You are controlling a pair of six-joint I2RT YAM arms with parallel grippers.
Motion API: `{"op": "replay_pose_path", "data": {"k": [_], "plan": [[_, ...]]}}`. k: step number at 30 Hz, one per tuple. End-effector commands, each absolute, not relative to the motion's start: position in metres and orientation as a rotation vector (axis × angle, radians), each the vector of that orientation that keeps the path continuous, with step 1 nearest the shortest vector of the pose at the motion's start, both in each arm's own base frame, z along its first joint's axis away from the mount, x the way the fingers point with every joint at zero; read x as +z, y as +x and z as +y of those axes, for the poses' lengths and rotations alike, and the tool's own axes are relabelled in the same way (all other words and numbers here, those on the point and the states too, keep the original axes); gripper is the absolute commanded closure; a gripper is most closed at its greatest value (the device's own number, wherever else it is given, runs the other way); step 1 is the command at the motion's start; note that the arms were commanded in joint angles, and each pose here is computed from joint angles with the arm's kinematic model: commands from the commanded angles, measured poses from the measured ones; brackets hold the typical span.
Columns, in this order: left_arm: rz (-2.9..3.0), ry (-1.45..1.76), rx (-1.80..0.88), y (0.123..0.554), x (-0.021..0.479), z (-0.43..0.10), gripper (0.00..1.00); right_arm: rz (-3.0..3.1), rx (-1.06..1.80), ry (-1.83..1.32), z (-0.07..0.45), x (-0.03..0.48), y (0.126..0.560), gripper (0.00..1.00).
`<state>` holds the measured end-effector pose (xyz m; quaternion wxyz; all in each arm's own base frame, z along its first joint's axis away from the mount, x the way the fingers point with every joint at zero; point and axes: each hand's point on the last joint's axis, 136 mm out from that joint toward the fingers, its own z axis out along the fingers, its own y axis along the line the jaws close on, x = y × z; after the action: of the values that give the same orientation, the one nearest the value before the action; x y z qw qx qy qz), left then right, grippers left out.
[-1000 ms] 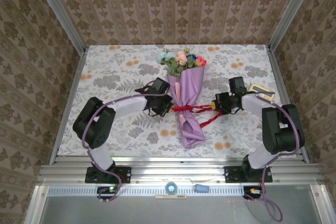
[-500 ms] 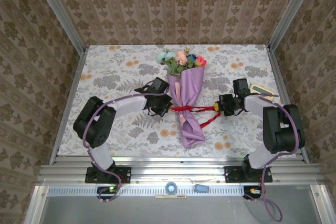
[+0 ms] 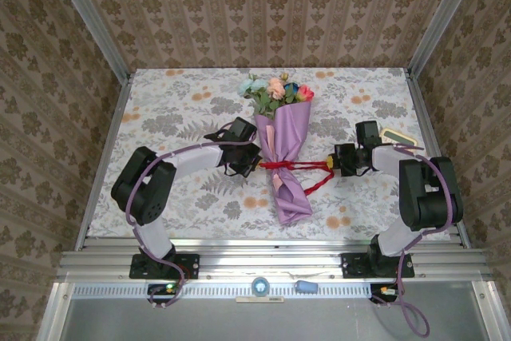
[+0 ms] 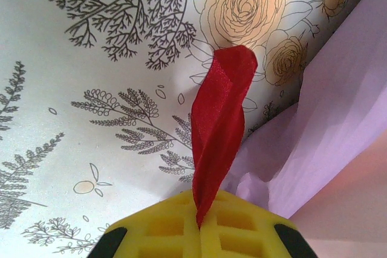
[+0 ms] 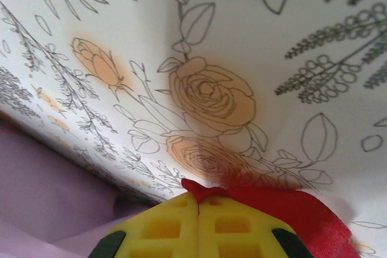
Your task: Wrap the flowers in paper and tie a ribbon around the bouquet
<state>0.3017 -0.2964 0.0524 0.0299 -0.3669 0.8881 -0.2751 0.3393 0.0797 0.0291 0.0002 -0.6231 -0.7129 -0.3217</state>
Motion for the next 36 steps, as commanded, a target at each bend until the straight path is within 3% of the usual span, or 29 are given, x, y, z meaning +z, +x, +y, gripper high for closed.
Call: {"op": "replay_pose_path", "data": {"k": [1,36], "plan": [[2.763,-1.129,-0.808,0.301,0.051,-0.292,1.0,-2.214,-1.024,-2.027,0.072,0.03,0.344,1.0],[2.747,-1.148,-0.772,0.303,0.052,-0.281,1.0,-2.315,-0.933,-2.08,0.035,0.038,0.352,1.0]]}}
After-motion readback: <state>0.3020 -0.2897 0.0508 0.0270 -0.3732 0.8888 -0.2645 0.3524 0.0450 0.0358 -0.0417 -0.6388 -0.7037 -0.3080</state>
